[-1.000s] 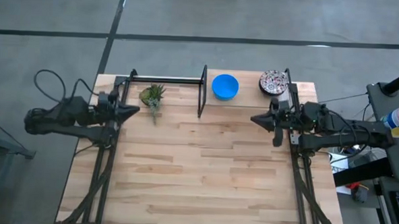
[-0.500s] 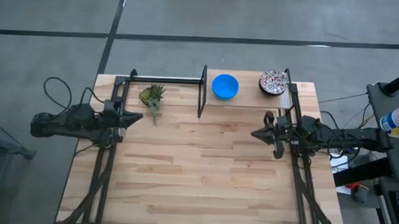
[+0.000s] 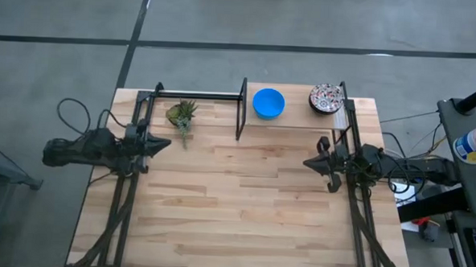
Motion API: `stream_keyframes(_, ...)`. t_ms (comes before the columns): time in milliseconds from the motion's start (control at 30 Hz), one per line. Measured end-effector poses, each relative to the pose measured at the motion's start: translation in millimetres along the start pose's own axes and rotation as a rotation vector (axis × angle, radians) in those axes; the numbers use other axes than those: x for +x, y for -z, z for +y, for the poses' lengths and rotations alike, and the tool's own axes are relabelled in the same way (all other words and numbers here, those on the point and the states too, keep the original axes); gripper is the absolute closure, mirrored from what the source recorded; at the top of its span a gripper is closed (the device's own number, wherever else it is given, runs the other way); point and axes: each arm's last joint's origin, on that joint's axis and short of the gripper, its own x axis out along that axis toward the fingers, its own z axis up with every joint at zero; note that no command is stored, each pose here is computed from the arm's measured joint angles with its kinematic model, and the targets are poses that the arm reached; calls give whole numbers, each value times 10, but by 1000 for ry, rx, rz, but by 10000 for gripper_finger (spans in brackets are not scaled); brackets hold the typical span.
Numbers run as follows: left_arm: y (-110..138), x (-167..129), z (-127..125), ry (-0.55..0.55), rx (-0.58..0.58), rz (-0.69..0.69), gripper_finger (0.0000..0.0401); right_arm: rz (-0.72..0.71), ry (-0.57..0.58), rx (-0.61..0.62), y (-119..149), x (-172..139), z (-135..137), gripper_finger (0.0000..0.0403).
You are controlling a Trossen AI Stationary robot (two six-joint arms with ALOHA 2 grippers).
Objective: Pick & Place Mini bowls
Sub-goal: Return to Home Position
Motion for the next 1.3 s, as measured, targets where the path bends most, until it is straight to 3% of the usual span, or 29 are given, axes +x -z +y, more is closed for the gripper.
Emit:
stream_keyframes(200,196,100,12,3,-26,-20,401,3,2,-28,3,-24,1,394)
stream_keyframes(500,605,190,66,-21,-30,102,401,8,6,-31,8,-23,-1,394)
stream_keyframes(1300,633,223,63,-19,-33,86,401,30,18,-29,30,-17,-10,394)
